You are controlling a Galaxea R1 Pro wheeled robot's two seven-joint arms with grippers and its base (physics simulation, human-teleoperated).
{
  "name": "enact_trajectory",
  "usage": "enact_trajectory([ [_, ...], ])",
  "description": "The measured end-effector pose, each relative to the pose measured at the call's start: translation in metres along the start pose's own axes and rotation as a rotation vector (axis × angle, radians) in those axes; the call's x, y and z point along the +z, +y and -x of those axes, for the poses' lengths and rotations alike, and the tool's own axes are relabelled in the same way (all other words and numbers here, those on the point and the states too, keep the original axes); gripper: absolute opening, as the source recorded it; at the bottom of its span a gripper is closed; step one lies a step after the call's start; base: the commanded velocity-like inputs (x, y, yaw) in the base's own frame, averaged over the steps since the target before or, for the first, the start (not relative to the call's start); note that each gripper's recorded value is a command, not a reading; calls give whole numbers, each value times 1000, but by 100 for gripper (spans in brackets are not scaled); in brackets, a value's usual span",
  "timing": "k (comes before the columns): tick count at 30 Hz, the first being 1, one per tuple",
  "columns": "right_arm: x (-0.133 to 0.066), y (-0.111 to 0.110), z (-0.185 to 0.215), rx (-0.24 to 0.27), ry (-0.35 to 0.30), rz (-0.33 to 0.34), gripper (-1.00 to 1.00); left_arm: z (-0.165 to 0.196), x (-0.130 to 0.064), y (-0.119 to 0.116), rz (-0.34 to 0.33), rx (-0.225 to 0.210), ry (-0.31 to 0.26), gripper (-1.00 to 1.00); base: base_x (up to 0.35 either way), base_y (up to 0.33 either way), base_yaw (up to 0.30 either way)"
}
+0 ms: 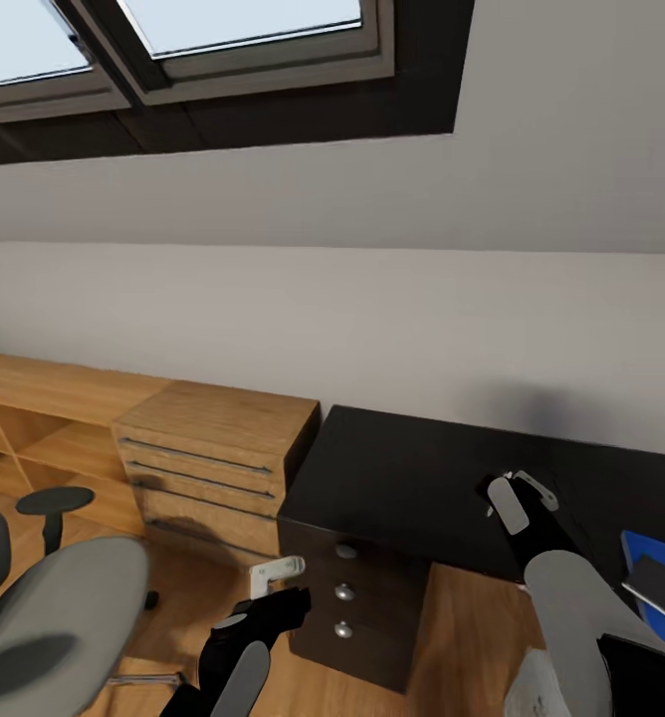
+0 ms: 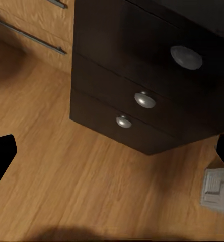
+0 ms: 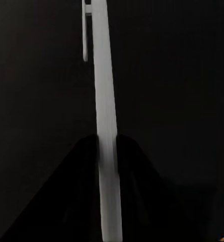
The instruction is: In the bedroom, organize the workspace by keeping the computer under the desk, ensuring the monitor is on the desk, placing the keyboard on the desk next to the monitor, placing the mouse on the desk next to the keyboard, moving the folder from the swivel chair onto the desk next to the mouse, stacking the notebook on top of the folder with the pen on top of the notebook, and positioning the swivel chair next to the desk.
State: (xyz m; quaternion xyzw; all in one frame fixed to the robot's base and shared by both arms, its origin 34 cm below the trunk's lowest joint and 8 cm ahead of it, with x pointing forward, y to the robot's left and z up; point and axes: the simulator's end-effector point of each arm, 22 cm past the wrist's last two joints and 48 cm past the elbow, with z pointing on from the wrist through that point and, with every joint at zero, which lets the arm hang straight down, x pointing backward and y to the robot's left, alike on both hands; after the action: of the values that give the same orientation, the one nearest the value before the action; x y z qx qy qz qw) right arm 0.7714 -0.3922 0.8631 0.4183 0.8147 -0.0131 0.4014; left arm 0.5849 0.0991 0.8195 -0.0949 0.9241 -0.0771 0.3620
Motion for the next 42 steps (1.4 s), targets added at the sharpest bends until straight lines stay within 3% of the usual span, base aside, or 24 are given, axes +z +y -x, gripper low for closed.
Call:
enact_trajectory([
  [20, 2, -17, 12, 10, -18, -37, -100, 0, -1, -1, -3, 2, 1, 100, -58, 0, -264],
  [23, 4, -25, 15, 42, -14, -48, -100, 0, -1, -1, -3, 2, 1, 100, 0, 0, -266],
  [28, 6, -31, 20, 49, -19, -55, -100, 0, -1, -1, -4, 2, 0, 100, 0, 0, -268],
  [42, 6, -33, 22, 51, -23, -57, -100, 1, -1, -2, -5, 2, -4, 100, 0, 0, -256],
])
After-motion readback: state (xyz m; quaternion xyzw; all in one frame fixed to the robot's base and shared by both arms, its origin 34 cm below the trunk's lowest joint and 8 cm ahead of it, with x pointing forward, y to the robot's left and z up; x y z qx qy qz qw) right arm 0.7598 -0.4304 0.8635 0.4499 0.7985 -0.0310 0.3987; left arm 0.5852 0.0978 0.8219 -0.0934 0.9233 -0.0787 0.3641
